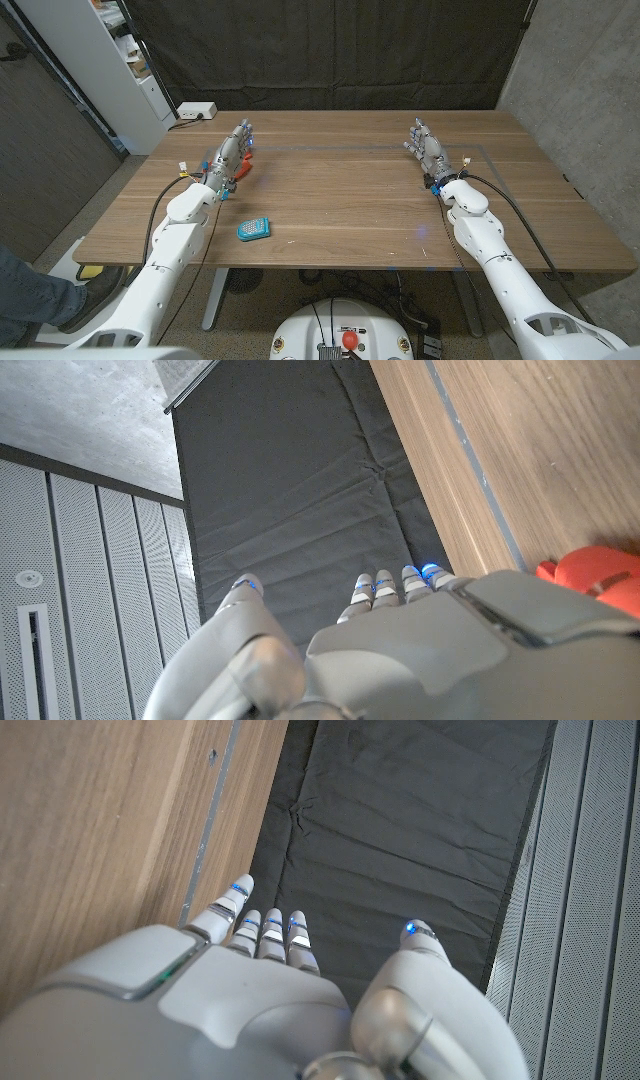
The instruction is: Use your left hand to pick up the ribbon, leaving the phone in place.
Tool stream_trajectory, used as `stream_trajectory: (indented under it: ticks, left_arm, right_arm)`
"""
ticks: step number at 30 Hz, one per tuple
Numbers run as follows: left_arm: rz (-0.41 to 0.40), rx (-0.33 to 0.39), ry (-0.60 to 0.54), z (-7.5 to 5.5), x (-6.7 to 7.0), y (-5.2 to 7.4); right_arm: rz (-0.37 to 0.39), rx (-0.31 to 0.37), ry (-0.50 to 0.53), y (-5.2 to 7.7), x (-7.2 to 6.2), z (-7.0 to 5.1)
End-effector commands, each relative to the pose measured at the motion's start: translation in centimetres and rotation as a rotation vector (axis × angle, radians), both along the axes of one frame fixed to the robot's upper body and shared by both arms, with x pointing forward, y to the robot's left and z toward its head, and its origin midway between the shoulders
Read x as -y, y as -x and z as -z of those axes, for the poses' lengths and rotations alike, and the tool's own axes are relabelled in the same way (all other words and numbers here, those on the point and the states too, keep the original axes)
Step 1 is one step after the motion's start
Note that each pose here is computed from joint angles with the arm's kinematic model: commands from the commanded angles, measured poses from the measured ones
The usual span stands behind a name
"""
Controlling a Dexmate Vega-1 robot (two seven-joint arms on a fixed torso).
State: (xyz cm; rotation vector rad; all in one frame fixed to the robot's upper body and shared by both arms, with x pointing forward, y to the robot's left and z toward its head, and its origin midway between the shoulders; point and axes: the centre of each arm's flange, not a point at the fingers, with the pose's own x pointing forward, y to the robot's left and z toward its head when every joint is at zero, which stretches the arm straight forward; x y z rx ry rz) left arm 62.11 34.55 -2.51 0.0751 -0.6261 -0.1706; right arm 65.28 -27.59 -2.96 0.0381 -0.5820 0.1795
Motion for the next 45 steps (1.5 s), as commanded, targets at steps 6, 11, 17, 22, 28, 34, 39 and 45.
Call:
stream_trajectory:
  ticks: [6, 11, 17, 22, 28, 34, 39, 45]
  left_arm:
    - [-0.048, 0.021, -0.033, -0.2, -2.5, 2.1]
    - [-0.065, 0.024, -0.039, -0.1, -3.2, 2.7]
    - [-0.094, 0.027, -0.058, 0.0, -3.9, 3.3]
    - [-0.115, 0.033, -0.071, -0.1, -4.3, 3.7]
    - [-0.171, 0.050, -0.107, -0.4, -4.7, 4.3]
    - [-0.236, 0.070, -0.150, -0.8, -5.0, 4.9]
    - [-0.277, 0.083, -0.177, -0.9, -5.3, 5.4]
    - [-0.323, 0.100, -0.197, -0.8, -5.7, 6.0]
  right_arm:
    - [0.007, -0.009, -0.006, 0.5, -0.1, 0.8]
    - [0.009, -0.009, -0.010, 0.8, -0.2, 1.0]
    - [0.010, -0.010, -0.015, 1.0, -0.3, 1.4]
    - [0.009, -0.008, -0.017, 1.0, -0.4, 1.5]
    - [0.009, -0.001, -0.020, 1.1, -0.5, 1.5]
    - [0.010, 0.004, -0.021, 1.2, -0.4, 1.4]
    - [0.011, 0.008, -0.018, 1.2, -0.3, 1.2]
    - [0.012, 0.006, -0.015, 1.2, -0.3, 1.2]
